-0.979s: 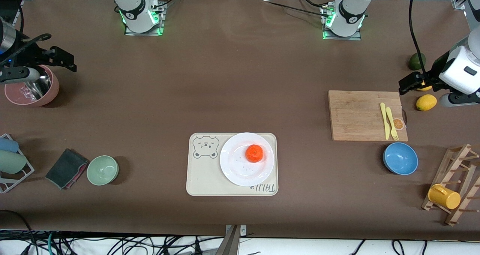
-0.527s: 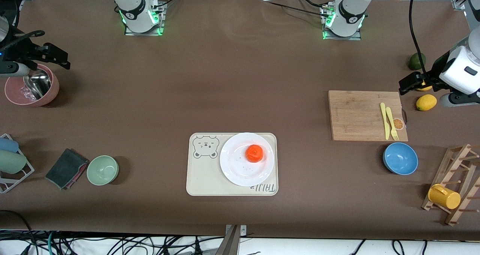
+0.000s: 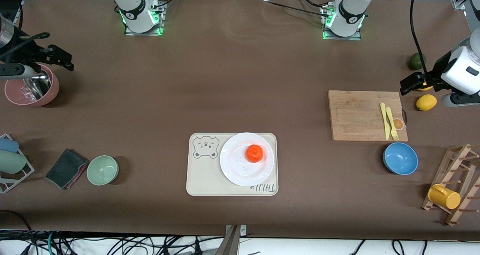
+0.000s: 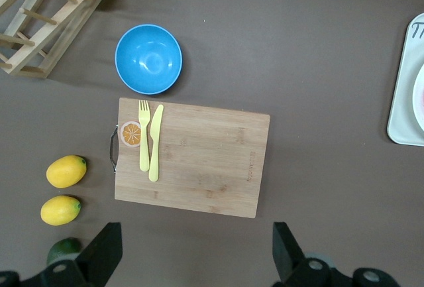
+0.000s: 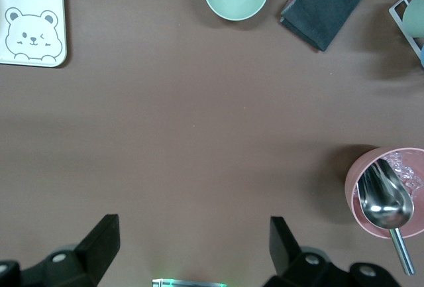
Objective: Place orange and plate with both arms
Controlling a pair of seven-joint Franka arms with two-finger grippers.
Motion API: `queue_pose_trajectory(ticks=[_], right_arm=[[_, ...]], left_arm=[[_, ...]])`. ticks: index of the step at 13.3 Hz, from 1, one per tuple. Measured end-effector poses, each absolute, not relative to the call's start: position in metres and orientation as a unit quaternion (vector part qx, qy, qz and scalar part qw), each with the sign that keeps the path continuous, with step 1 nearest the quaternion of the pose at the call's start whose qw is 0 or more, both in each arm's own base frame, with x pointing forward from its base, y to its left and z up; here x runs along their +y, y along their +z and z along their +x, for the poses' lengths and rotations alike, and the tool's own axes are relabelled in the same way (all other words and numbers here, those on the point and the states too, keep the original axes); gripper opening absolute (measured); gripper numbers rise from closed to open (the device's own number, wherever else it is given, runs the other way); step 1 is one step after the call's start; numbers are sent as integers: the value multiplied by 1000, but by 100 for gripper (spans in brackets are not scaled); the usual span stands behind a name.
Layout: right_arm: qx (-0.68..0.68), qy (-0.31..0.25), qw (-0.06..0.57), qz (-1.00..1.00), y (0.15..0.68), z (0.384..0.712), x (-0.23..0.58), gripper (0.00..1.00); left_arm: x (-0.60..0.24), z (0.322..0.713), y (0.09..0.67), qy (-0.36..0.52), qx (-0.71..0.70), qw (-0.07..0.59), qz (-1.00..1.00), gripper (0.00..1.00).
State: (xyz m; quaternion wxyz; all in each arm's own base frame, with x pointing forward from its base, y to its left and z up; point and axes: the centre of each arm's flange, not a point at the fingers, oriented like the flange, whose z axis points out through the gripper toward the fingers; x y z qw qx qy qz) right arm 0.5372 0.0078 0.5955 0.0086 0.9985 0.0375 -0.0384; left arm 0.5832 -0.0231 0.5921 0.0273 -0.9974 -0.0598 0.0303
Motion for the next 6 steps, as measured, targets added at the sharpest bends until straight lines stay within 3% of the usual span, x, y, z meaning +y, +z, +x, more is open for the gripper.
queue_pose_trajectory(ticks=[6], right_arm=[[51,-38,10,998,596,537,23,100]], left_arm=[[-23,583,592,30,-60,27,-997,100]])
